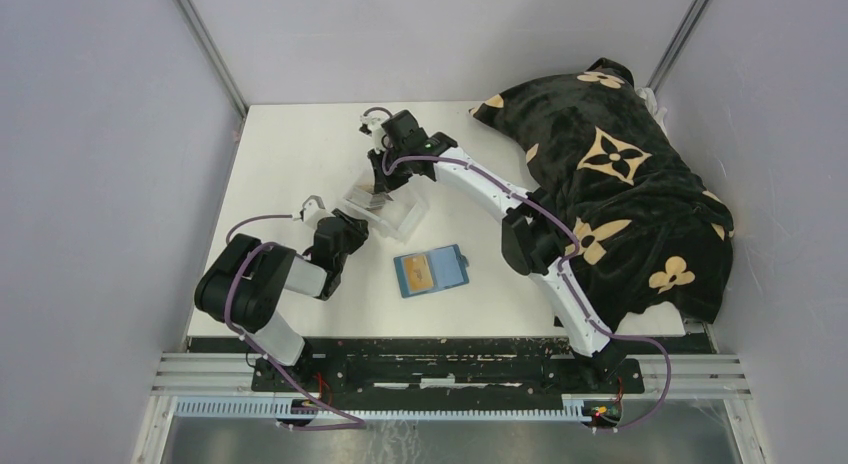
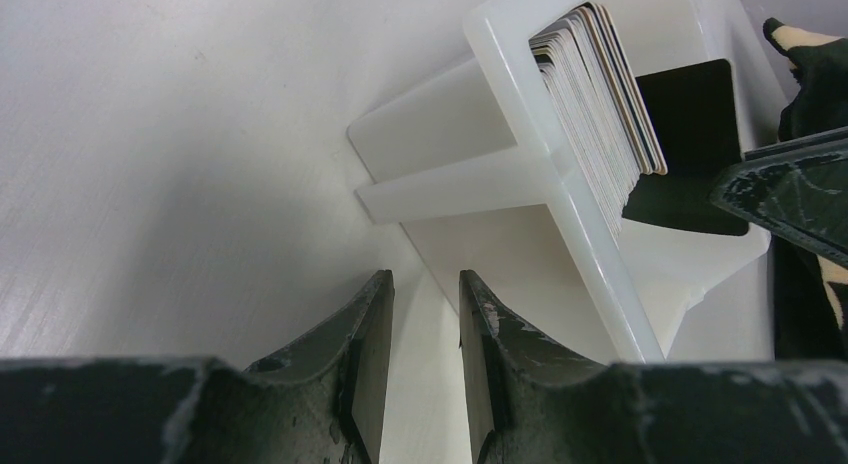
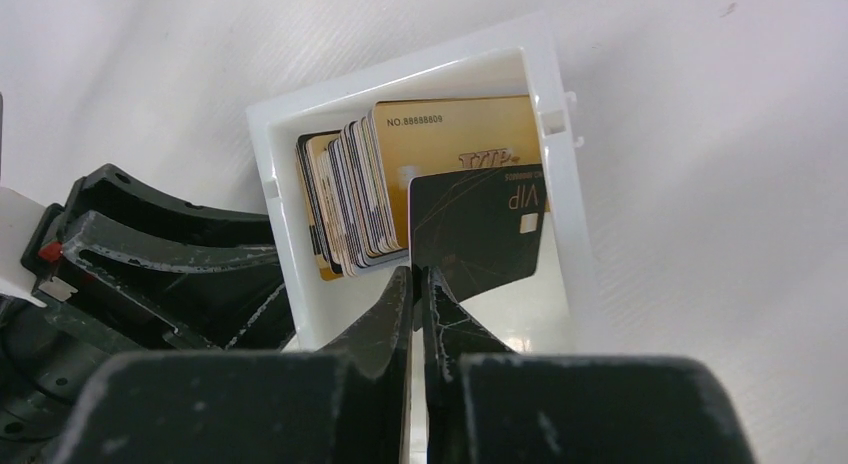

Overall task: Put the credit cards into the card holder
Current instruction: Pick up the credit card from the storage box.

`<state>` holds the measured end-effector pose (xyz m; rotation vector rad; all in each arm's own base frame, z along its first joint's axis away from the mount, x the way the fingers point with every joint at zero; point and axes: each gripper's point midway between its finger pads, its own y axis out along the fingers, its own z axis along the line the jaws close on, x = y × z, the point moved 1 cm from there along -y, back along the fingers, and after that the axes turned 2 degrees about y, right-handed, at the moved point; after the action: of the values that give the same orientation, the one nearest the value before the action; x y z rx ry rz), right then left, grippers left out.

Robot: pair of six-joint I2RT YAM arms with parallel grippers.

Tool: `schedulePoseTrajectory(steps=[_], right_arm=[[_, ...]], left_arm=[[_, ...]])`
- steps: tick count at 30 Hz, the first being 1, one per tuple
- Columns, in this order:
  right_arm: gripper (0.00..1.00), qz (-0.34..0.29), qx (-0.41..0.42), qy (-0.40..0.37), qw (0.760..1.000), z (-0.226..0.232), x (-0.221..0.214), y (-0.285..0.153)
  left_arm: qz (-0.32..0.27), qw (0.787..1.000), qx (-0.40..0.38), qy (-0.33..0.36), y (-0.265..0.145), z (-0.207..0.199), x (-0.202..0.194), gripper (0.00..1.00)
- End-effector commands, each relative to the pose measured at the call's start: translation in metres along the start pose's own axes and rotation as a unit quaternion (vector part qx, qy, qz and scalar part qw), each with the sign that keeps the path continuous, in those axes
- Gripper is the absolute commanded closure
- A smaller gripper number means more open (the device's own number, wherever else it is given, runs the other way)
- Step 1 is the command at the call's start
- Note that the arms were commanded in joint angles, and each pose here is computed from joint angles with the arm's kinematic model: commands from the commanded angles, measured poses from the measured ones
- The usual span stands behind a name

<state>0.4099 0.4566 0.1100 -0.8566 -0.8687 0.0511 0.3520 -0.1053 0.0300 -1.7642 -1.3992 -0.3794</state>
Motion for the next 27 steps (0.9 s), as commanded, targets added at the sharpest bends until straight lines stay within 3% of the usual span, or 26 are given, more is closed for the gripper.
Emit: schedulePoseTrajectory(steps=[1, 20, 27], right_arm=[[0.98, -0.025, -0.023, -0.036, 0.999, 0.014, 0.02, -0.032], [0.99, -0.066, -0.074, -0.064, 0.993, 0.009, 0.033, -0.076], [0.99, -0.09, -0.07, -0.058, 0.992, 0.022, 0.034, -0.115]], left_arm=[[-0.025, 0.999, -0.033, -0.014, 0.003, -0.018, 0.015, 0.62], [-0.041, 0.998, -0.02, 0.034, -0.036, -0.015, 0.038, 0.58], [-0.056, 0.996, -0.068, 0.033, -0.061, -0.032, 0.05, 0.51]])
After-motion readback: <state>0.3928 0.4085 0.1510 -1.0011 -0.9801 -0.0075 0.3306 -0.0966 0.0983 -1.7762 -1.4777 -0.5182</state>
